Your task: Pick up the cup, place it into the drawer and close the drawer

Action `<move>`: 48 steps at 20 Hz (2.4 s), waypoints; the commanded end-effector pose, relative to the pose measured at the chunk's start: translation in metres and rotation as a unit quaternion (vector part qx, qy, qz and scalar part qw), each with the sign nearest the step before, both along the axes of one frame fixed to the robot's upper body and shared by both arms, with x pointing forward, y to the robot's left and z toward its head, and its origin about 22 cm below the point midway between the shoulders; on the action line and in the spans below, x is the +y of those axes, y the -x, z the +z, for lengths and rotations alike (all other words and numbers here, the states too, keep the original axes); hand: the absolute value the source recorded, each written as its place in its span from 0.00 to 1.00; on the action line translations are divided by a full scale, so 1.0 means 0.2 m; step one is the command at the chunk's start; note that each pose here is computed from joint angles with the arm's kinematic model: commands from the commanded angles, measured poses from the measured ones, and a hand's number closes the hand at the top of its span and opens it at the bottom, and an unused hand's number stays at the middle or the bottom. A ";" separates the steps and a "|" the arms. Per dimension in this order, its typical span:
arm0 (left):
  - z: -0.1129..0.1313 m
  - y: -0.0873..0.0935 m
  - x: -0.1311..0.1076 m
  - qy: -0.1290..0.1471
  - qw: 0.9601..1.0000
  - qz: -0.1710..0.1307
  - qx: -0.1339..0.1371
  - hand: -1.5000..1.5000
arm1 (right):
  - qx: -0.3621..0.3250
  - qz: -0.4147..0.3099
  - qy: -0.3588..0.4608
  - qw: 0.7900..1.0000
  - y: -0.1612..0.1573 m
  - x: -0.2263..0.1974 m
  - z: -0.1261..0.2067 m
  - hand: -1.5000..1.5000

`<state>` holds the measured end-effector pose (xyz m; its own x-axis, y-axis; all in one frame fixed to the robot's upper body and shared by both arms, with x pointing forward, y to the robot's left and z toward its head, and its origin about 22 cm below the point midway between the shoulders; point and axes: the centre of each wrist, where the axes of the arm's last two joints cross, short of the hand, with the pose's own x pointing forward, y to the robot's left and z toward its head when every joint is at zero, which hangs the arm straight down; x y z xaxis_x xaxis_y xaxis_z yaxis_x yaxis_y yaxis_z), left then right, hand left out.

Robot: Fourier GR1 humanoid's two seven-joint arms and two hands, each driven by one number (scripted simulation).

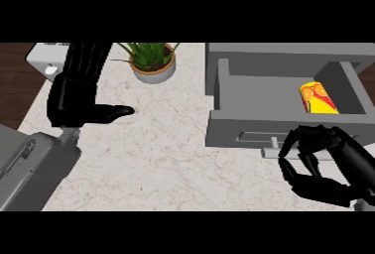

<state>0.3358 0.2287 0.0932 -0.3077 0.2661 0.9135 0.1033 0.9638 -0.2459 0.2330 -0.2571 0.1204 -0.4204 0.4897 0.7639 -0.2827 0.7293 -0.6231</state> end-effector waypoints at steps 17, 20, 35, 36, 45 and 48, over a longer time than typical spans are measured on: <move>-0.27 0.28 0.46 0.006 1.000 0.020 0.009 0.00 | 0.002 0.007 0.241 0.970 -0.37 0.21 -0.63 0.00; -0.20 0.35 0.56 0.007 1.000 0.014 0.006 0.00 | 0.019 0.001 0.237 0.971 -0.43 0.18 -0.71 0.00; -0.27 0.35 0.59 0.019 1.000 -0.008 -0.008 0.00 | 0.061 -0.012 0.201 0.978 -0.88 -0.02 -0.59 0.00; -0.22 0.35 0.60 0.017 1.000 -0.012 -0.003 0.00 | 0.065 -0.008 0.206 0.976 -0.93 0.02 -0.52 0.00; -0.26 0.32 0.57 0.002 1.000 -0.014 -0.003 0.00 | 0.060 -0.020 0.207 0.976 -0.99 -0.12 -0.41 0.00; -0.20 0.29 0.54 0.000 0.999 -0.029 -0.012 0.00 | 0.064 -0.041 0.184 0.980 -1.00 -0.18 -0.36 0.00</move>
